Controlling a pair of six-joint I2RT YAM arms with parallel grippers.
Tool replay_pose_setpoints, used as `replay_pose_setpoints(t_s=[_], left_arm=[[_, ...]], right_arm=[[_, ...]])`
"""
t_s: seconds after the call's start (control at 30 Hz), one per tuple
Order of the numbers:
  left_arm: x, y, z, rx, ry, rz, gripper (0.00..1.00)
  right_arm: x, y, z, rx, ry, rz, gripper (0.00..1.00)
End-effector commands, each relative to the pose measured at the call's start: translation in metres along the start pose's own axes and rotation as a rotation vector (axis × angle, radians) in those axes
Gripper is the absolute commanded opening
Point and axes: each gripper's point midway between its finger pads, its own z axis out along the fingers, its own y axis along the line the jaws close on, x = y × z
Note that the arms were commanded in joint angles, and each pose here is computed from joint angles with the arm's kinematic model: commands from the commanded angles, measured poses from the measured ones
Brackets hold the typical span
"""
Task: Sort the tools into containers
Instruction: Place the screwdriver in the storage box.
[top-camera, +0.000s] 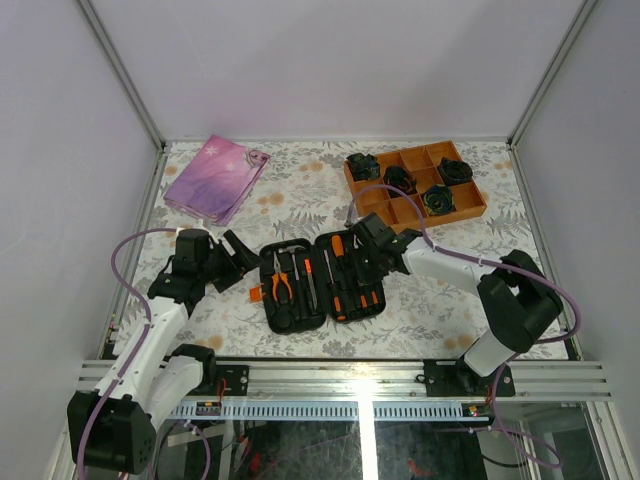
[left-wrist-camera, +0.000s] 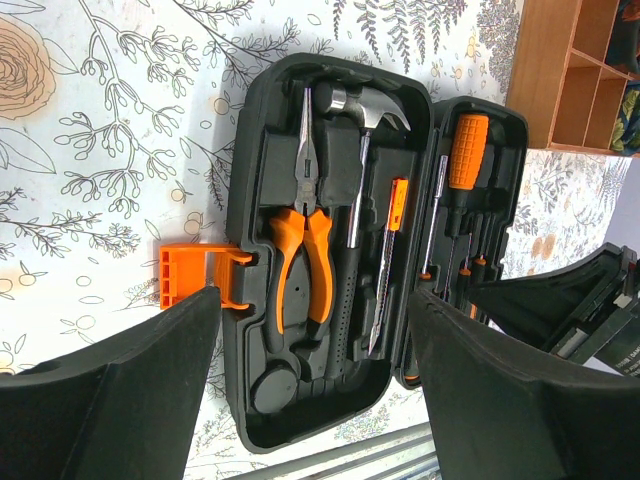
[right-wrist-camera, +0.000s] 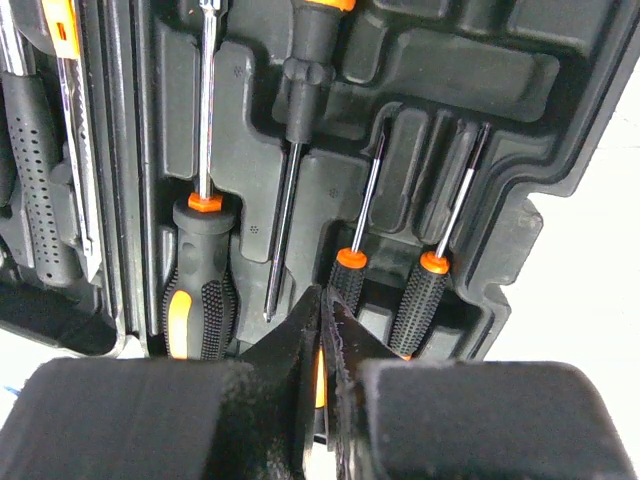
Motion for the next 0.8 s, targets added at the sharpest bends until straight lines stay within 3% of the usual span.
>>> replay_pose_setpoints(t_s=[0.0, 0.17, 0.43, 0.77], left_arm=[[-0.010, -0.012, -0.002, 0.054, -0.033, 0.025, 0.73], [-0.009, -0.011, -0.001, 0.053, -0.031, 0.028, 0.73], [-0.009, -0.012, -0.002, 0.057, -0.031, 0.029, 0.73], [-0.009, -0.012, -0.002, 0.058, -0.030, 0.034, 0.73]], right_arm=[[-0.005, -0.005, 0.001, 0.067, 0.001, -0.019, 0.07], [-0.008, -0.003, -0.003, 0.062, -0.016, -0.024, 0.07], [-0.032, 0.009, -0.027, 0.008, -0.173, -0.025, 0.12], [-0.019, -0.001, -0.015, 0.068, -0.074, -0.015, 0.12]])
